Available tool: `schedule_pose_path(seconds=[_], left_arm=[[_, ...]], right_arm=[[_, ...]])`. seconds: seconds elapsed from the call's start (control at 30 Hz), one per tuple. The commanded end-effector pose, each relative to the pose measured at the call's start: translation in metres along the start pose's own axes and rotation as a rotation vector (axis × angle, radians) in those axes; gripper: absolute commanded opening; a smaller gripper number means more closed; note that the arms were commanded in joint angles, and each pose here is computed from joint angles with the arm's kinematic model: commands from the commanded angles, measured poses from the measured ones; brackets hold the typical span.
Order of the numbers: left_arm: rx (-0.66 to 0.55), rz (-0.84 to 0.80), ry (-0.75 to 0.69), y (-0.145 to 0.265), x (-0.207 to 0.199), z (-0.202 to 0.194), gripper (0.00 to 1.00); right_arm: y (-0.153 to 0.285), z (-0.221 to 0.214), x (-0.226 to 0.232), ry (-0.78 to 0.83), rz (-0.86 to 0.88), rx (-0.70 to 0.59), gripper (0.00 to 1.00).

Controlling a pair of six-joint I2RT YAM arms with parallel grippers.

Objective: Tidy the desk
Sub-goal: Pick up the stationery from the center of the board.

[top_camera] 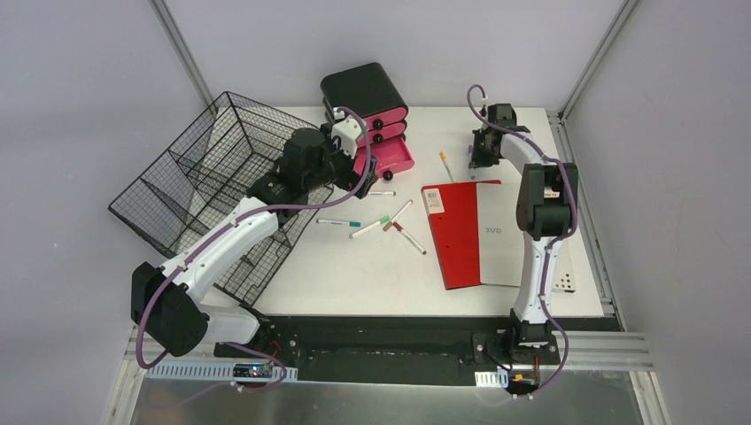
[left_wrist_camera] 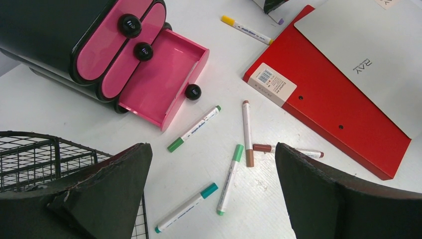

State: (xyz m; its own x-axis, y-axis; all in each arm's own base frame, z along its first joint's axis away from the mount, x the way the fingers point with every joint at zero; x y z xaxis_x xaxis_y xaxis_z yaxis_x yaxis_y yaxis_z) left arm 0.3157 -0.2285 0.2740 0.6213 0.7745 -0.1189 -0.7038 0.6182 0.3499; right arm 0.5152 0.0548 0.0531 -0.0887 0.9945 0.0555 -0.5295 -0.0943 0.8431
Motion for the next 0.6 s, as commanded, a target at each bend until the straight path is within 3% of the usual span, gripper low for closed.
schedule_pose_path(seconds=[0.0,0.37,0.57], left_arm=[[-0.013,-0.011,0.019,-0.004,0.001,0.001,0.99],[-0.019,-0.067,0.065,-0.009,-0.008,-0.002,0.99],[-0.042,-0.149,0.16,-0.013,-0.022,-0.002,0.99]], right_arm=[[0.037,0.029,0.005,-0.056,0.103,-0.135,0.0],[0.08,0.042,0.04,-0.125,0.378,-0.195,0.0],[0.118,0.048,0.072,-0.15,0.593,-0.232,0.0]])
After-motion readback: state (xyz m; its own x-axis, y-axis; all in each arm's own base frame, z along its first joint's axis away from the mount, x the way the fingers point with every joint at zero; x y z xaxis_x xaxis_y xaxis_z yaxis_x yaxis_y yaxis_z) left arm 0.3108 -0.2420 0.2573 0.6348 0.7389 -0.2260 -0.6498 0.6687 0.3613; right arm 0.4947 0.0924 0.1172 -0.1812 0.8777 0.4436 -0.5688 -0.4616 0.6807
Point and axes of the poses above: each gripper's point midway between its finger pads, its own y axis back along the fingers, its own x axis along the line the jaws close on, z = x × y, the point moved 3 cm from there along y, back along the fingers, and after that the axes turned 6 degrees about y, right-handed, at the moved point
